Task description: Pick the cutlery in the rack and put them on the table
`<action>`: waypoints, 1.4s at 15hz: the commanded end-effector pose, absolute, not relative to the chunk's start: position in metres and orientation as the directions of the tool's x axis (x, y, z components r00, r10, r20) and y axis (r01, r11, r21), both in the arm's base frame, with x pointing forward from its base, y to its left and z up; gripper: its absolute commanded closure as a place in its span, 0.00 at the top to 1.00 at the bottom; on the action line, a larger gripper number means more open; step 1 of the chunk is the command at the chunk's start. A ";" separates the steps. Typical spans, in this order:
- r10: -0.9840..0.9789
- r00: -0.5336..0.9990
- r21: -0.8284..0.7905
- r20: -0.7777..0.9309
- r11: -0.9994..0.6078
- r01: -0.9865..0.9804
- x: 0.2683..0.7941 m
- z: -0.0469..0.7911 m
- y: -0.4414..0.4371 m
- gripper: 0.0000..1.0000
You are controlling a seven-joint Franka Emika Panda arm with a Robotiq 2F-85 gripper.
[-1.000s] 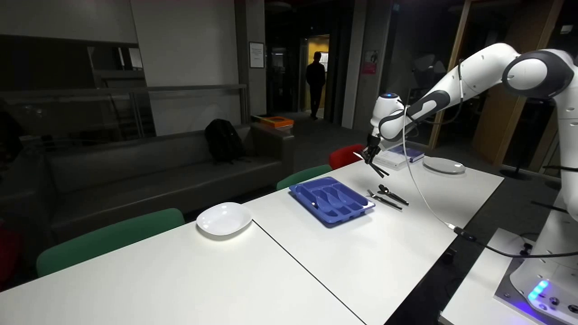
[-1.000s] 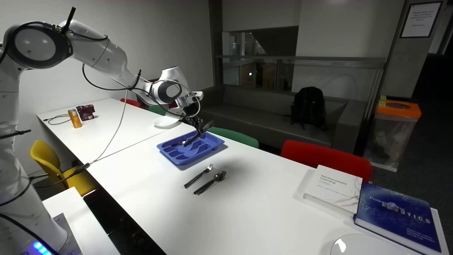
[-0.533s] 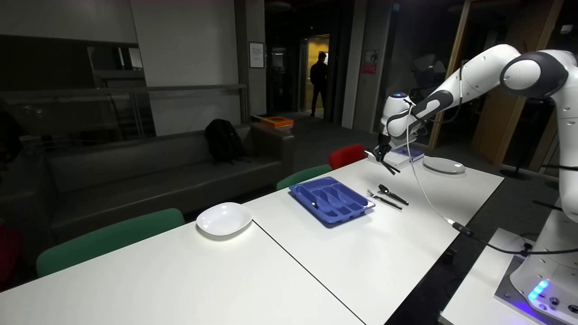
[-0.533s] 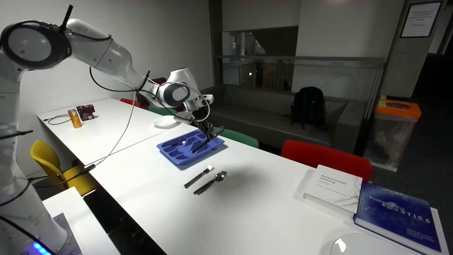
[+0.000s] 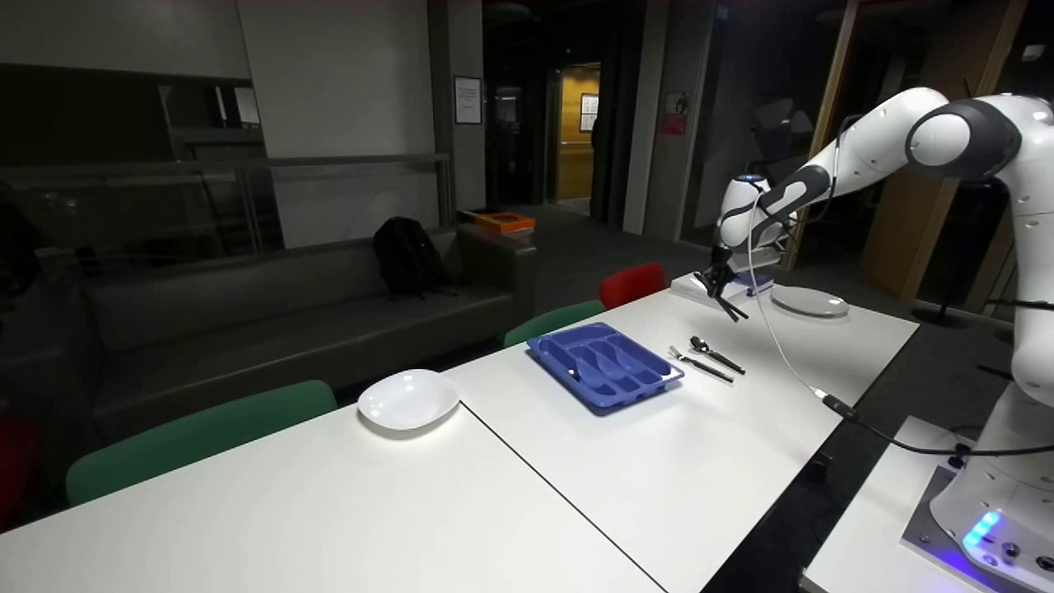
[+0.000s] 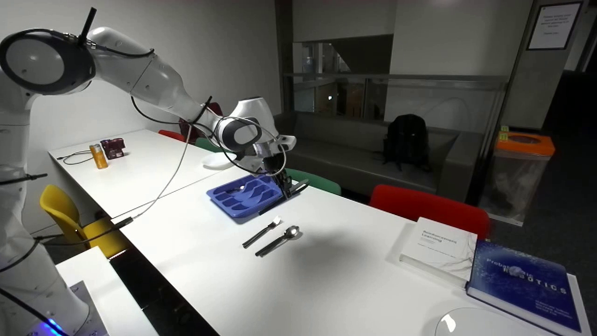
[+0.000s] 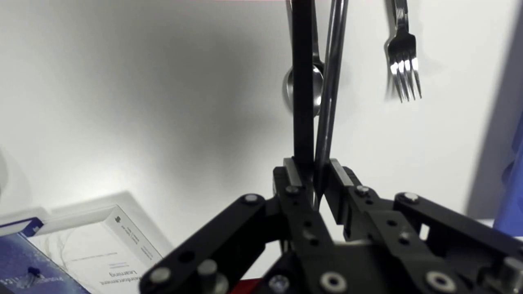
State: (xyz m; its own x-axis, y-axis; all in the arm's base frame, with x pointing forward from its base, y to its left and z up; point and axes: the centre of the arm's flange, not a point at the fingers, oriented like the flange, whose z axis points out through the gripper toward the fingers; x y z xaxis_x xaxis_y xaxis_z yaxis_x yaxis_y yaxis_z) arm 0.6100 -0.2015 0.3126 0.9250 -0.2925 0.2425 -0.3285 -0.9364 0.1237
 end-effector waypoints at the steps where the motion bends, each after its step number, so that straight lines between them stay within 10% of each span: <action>1: -0.336 0.913 0.081 0.232 -0.929 -0.362 0.599 0.303 -0.229 0.05; 21: -0.250 0.959 -0.057 0.134 -0.968 -0.244 0.564 0.248 -0.286 0.05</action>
